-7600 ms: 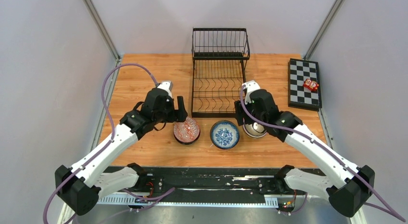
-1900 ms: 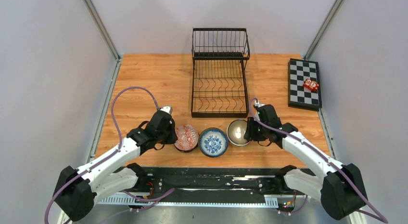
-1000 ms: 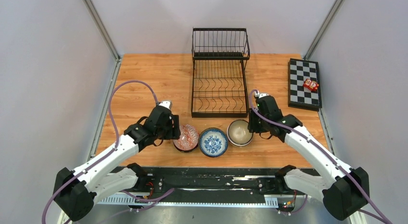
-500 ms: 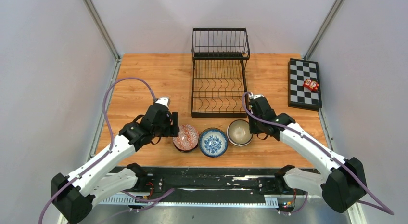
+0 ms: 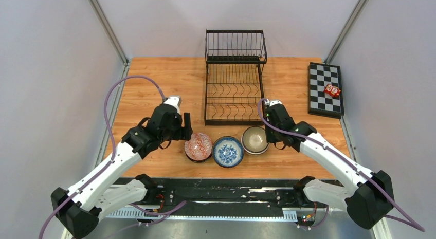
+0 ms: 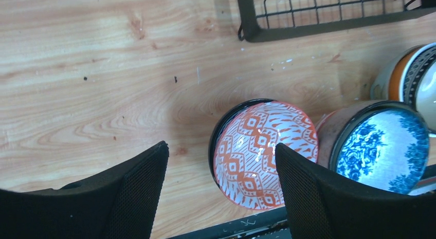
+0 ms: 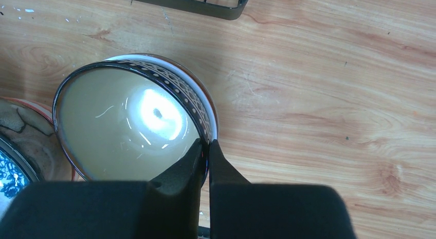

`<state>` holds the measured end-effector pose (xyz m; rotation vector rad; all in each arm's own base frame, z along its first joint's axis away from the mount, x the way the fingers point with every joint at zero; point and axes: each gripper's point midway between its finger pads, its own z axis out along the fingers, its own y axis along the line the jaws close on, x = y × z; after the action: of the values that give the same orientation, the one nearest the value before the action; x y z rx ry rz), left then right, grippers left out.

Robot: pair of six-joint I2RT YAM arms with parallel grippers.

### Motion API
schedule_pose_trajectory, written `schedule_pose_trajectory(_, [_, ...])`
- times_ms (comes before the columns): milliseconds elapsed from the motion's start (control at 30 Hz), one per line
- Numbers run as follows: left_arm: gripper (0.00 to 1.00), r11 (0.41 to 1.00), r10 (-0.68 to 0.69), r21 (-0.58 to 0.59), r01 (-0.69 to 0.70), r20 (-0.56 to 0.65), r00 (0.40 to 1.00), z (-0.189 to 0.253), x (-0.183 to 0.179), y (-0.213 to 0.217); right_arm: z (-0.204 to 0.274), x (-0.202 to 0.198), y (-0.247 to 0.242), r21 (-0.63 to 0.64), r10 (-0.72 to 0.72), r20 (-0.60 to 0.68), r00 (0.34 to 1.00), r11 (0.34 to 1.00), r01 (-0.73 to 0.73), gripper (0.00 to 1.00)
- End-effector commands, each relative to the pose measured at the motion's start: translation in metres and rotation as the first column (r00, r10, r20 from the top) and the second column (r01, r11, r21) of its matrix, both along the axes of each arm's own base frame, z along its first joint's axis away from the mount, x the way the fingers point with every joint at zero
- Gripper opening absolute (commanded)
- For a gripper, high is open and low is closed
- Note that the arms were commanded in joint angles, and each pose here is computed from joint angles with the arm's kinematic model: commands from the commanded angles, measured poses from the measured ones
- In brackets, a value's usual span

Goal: Load the bowls into the dish rack
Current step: Pick up the bowl from the center of the board, then adjust the bowl.

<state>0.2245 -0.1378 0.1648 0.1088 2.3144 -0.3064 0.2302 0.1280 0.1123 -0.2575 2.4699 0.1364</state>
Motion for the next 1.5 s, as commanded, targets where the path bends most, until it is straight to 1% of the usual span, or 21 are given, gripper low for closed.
schedule_pose_trajectory(0, [0.78,0.998,-0.054,-0.012,0.054,0.041,0.998,0.023,0.001,-0.007,0.029,0.006,0.000,-0.001,0.003,0.079,0.997,1.000,-0.003,0.03])
schedule_pose_trajectory(167, [0.78,0.991,-0.116,-0.063,0.121,0.068,0.991,0.043,0.001,-0.022,0.043,0.008,0.001,0.007,0.005,0.111,0.994,1.000,-0.006,0.03])
schedule_pose_trajectory(367, [0.80,0.967,-0.187,-0.153,0.203,0.113,0.976,0.065,0.002,-0.044,0.069,0.011,0.008,0.034,0.027,0.157,0.987,0.999,-0.033,0.03])
schedule_pose_trajectory(567, [0.82,0.907,-0.288,-0.278,0.315,0.135,0.948,0.082,-0.004,-0.076,0.099,0.013,0.028,0.045,0.077,0.209,0.975,0.995,-0.088,0.03])
schedule_pose_trajectory(733, [0.82,0.882,-0.291,-0.340,0.326,0.153,0.945,0.090,-0.002,-0.088,0.114,0.014,0.047,0.020,0.120,0.238,0.964,0.991,-0.129,0.03])
schedule_pose_trajectory(1033, [0.82,0.874,-0.295,-0.353,0.333,0.157,0.942,0.091,0.000,-0.115,0.136,0.017,0.084,-0.008,0.178,0.288,0.941,0.983,-0.184,0.03])
schedule_pose_trajectory(1167, [0.82,0.894,-0.272,-0.324,0.308,0.151,0.950,0.082,0.004,-0.121,0.140,0.016,0.098,-0.016,0.203,0.296,0.933,0.978,-0.208,0.03])
schedule_pose_trajectory(1333, [0.79,0.897,-0.277,-0.317,0.307,0.139,0.951,0.070,0.004,-0.134,0.147,0.015,0.110,-0.028,0.218,0.316,0.924,0.975,-0.221,0.03])
schedule_pose_trajectory(1367, [0.79,0.907,-0.257,-0.306,0.289,0.139,0.956,0.068,0.007,-0.133,0.148,0.015,0.112,-0.032,0.221,0.318,0.922,0.974,-0.223,0.03])
schedule_pose_trajectory(1467, [0.75,0.913,-0.249,-0.300,0.276,0.126,0.960,0.062,0.010,-0.137,0.149,0.014,0.116,-0.040,0.230,0.324,0.918,0.973,-0.229,0.03])
